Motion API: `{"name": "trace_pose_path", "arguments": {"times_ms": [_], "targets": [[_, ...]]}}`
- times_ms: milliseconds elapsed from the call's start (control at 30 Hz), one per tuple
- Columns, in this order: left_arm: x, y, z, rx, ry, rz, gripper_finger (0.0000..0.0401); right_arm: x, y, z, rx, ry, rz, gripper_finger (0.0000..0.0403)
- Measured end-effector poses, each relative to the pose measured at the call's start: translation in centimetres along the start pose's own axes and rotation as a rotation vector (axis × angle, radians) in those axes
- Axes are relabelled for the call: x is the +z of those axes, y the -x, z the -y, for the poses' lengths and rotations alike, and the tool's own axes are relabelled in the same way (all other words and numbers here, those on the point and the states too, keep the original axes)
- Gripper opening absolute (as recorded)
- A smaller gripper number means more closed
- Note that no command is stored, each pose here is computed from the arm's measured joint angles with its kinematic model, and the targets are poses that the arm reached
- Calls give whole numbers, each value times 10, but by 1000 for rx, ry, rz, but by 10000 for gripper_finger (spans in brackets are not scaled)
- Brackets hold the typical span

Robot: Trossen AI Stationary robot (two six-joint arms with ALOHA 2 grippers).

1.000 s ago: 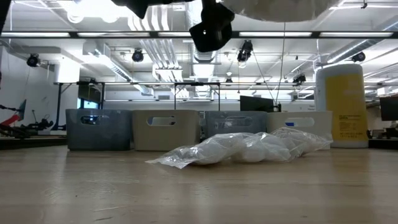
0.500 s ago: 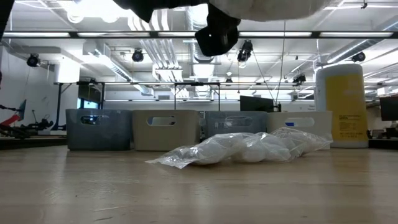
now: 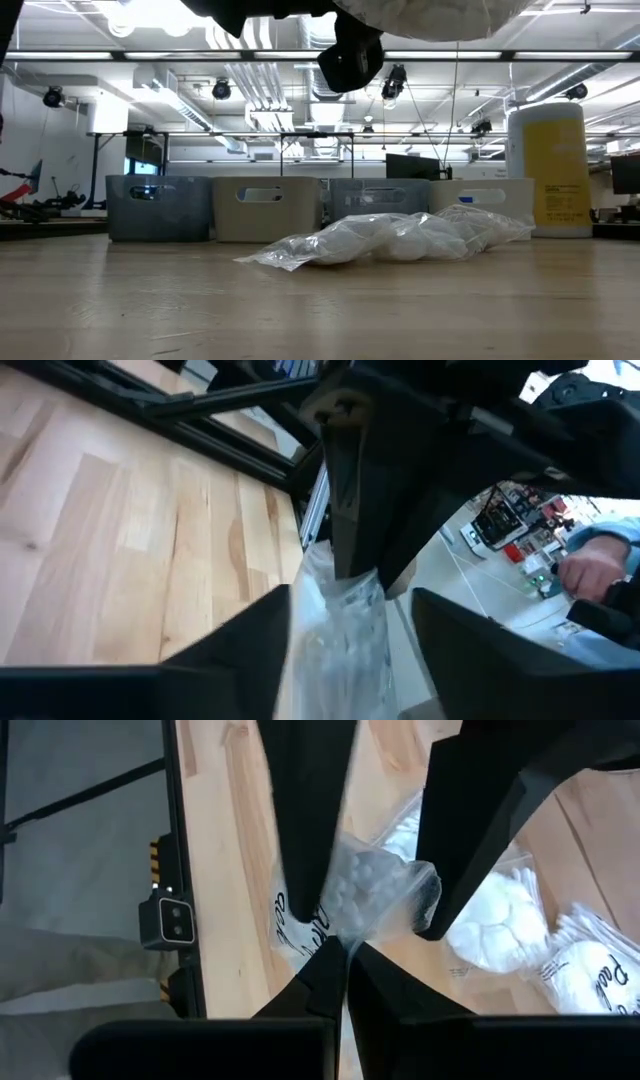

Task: Pick & Place Travel size toiletries
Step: Put the white cotton pack into the gray bin

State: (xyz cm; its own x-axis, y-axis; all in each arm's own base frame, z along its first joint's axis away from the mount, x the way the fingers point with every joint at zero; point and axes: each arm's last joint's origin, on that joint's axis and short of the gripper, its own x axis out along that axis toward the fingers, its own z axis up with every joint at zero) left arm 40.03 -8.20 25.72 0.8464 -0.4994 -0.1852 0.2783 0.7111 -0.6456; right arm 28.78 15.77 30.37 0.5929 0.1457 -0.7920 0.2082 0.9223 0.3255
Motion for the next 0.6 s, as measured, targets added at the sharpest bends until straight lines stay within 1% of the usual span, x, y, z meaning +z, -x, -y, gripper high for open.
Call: {"name": "trace_pose_path", "arguments": {"times_ms": [200, 333, 400, 500, 600], "targets": [[1, 0, 0, 9, -42, 14, 94, 0, 0, 0, 0, 1, 0, 8], [0, 0, 0, 9, -85, 12, 24, 0, 0, 0, -2, 1, -2, 8], [0, 0, 0, 10, -105, 8, 11, 0, 0, 0, -1, 0, -2, 8], [-1, 0, 0, 18, -128, 8, 10, 0, 0, 0, 0, -15, -4, 11], [-3, 0, -2, 52, -140, -7, 6, -1, 0, 0, 20, -38, -31, 29]]}}
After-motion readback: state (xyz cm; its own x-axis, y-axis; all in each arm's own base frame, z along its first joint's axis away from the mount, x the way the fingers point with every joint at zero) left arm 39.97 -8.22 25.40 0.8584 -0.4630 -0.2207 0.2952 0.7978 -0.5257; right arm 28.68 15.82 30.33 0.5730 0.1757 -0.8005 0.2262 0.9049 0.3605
